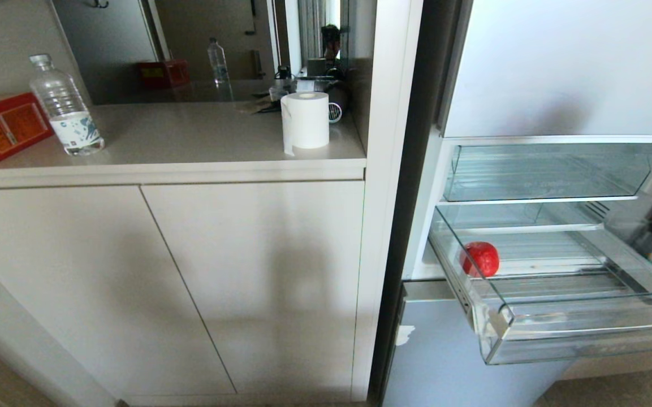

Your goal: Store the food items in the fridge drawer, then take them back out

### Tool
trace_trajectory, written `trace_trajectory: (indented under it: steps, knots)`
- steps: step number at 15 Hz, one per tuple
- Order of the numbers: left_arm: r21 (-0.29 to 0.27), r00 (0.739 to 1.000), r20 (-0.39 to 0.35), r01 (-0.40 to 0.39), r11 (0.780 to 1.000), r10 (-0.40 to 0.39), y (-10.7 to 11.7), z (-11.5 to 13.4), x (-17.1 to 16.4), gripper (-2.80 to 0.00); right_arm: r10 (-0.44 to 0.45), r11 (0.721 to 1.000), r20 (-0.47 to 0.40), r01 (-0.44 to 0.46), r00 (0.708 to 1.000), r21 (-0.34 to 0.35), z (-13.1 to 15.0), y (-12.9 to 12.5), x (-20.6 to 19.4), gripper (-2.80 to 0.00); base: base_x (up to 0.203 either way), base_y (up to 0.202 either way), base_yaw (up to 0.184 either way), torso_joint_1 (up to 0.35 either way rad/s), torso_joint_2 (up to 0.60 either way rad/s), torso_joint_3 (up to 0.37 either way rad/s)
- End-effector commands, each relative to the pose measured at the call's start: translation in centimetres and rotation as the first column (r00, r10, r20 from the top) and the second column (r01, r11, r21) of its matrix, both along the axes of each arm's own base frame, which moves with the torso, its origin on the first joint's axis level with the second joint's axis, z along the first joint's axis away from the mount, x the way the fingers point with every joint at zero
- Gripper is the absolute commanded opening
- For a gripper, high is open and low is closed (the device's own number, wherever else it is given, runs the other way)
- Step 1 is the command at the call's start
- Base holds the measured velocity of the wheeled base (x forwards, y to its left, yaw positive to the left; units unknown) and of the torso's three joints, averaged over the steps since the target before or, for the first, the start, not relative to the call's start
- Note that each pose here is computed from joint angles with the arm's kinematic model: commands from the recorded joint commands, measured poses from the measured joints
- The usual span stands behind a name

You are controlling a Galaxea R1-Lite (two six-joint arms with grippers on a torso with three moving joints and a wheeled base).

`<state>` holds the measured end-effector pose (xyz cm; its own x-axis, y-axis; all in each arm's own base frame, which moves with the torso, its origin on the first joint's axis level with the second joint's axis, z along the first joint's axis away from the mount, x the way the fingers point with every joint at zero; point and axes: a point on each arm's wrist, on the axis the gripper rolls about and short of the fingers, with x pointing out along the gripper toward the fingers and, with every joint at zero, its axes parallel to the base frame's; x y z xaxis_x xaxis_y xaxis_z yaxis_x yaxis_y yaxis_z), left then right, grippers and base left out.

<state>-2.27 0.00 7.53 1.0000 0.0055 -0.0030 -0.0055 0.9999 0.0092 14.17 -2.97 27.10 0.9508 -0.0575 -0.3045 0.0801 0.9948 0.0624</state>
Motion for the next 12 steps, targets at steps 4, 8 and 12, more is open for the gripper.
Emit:
trace_trajectory:
  steps: [4, 8, 12]
  knots:
    - [0.000, 1.000, -0.002, -0.001, 1.000, 0.001, 0.0, 0.0, 0.0, -2.80, 0.026, 0.997, 0.321, -0.003, 0.947, -0.074, -2.2, 3.2, -13.3, -2.80, 0.000, 0.000, 0.000, 0.000, 0.00, 0.000]
    - [0.000, 1.000, 0.000, -0.001, 1.000, 0.001, 0.0, 0.0, 0.0, -2.80, 0.027, 0.992, 0.306, 0.012, 0.952, -0.126, -6.7, 3.1, -13.2, -2.80, 0.000, 0.000, 0.000, 0.000, 0.00, 0.000]
    - [0.000, 1.000, 0.000, -0.001, 1.000, 0.001, 0.0, 0.0, 0.0, -2.80, 0.043, 0.977, 0.327, 0.029, 0.944, -0.212, -7.8, 3.1, -13.4, -2.80, 0.000, 0.000, 0.000, 0.000, 0.00, 0.000]
